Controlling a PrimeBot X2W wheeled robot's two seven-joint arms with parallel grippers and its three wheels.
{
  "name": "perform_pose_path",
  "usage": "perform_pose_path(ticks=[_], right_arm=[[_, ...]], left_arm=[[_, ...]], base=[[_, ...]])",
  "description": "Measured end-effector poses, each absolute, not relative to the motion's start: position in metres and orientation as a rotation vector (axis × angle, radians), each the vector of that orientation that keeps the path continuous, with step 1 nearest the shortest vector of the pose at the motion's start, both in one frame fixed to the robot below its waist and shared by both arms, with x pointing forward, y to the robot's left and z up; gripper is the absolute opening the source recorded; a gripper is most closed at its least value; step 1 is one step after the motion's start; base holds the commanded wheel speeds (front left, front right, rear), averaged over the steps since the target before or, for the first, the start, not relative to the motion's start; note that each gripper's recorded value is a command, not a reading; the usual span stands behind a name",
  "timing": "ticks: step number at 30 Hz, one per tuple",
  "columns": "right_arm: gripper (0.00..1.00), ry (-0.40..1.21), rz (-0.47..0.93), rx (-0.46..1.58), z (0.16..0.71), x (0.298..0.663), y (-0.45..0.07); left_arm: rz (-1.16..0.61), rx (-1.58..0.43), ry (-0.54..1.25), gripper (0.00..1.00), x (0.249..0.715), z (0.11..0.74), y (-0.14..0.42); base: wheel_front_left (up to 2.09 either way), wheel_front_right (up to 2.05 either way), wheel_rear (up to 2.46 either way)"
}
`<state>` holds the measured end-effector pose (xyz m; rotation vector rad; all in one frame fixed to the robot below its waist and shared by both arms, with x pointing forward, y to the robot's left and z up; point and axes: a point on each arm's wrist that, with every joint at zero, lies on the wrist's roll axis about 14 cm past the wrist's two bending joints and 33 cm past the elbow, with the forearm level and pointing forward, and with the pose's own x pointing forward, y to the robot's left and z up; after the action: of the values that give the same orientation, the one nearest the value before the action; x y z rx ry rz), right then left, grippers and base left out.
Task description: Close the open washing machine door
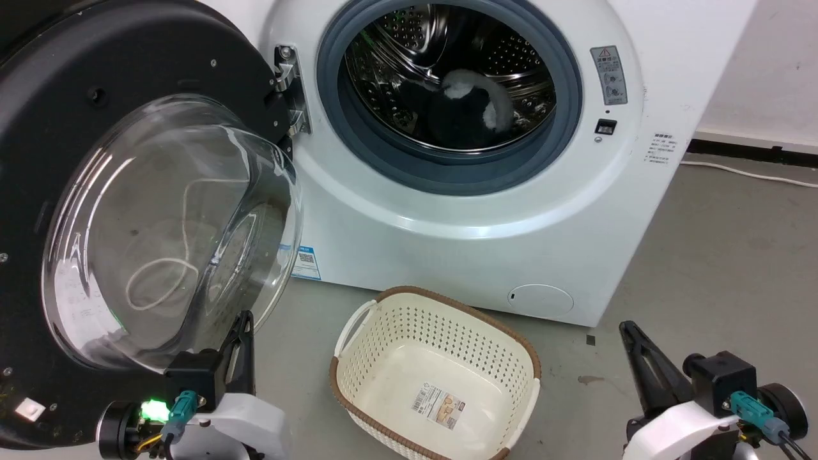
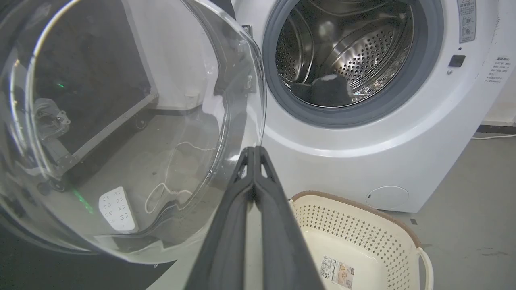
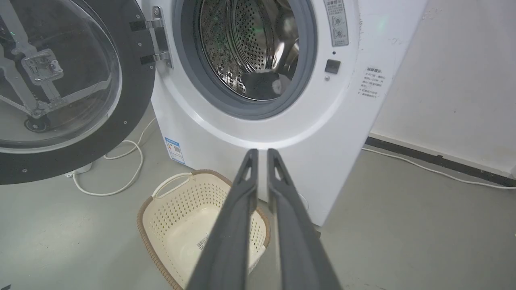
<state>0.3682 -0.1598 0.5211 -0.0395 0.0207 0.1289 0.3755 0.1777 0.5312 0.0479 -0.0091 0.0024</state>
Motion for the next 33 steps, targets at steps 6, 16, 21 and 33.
perform_pose_path(ticks=[6, 16, 21, 33], right_arm=[[1.0, 0.022, 0.13, -0.037, 0.52, 0.368, -0.159], [1.0, 0.011, 0.133, -0.013, 0.52, 0.368, -0.158], [1.0, 0.003, 0.134, -0.001, 0.521, 0.367, -0.158], [1.0, -0.006, 0.137, 0.031, 0.519, 0.366, -0.157]], left_arm=[[0.0, 0.047, -0.008, 1.0, 0.376, 0.531, 0.177], [-0.012, 0.018, -0.014, 1.0, 0.375, 0.529, 0.172], [-0.016, 0.001, -0.018, 1.0, 0.375, 0.529, 0.171], [-0.031, -0.031, -0.027, 1.0, 0.374, 0.527, 0.166]], base=[[0.0, 0.0, 0.0], [0.0, 0.0, 0.0], [0.0, 0.0, 0.0], [0.0, 0.0, 0.0]])
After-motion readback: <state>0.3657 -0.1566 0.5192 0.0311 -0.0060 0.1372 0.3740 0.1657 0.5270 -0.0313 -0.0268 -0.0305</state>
